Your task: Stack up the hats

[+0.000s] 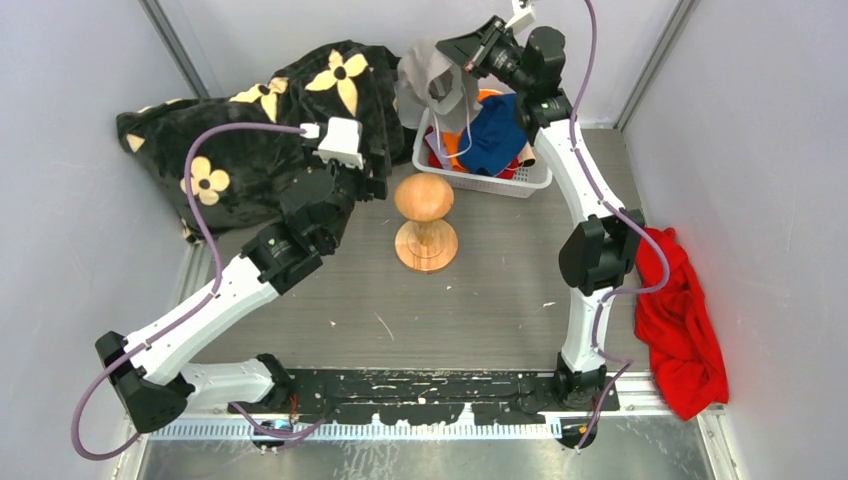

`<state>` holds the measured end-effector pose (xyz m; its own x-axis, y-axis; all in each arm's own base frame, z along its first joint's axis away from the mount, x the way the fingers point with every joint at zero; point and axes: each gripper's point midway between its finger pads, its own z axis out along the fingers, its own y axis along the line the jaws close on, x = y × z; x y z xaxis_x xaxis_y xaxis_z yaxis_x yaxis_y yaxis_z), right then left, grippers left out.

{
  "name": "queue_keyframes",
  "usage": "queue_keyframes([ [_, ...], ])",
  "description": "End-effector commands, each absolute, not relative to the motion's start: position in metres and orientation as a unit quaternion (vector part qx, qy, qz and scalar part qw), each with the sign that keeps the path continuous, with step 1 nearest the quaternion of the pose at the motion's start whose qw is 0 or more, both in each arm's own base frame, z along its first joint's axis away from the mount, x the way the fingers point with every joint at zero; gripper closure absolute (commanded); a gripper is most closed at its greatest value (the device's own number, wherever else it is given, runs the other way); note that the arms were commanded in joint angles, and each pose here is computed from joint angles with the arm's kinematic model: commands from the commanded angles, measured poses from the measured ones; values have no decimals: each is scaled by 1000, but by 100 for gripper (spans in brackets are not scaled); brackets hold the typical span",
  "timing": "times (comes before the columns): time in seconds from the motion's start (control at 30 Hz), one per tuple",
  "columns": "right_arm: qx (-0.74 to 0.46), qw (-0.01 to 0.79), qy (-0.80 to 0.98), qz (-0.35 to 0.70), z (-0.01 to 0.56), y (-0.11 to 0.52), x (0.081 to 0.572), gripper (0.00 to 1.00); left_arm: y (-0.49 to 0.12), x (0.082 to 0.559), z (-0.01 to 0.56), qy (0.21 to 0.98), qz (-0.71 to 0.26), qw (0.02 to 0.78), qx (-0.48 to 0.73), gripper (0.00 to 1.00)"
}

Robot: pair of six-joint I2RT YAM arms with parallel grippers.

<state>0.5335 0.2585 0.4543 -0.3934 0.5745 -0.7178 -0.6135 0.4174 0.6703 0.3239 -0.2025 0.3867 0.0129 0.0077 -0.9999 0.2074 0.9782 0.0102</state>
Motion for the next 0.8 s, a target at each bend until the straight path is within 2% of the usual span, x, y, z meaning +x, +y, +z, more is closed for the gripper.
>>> queue_keyframes([
  [0.0, -87, 561, 574, 589, 517, 274, 477, 99, -201, 328, 418, 688, -100, 717, 58, 23],
  [0.5, -163, 497, 574, 630, 487, 354, 399, 99, -171, 340, 430, 680, -88, 728, 24, 24],
  [0.77, -179, 468, 587, 635, 456, 374, 376, 99, -153, 327, 443, 660, -98, 745, 3, 25],
])
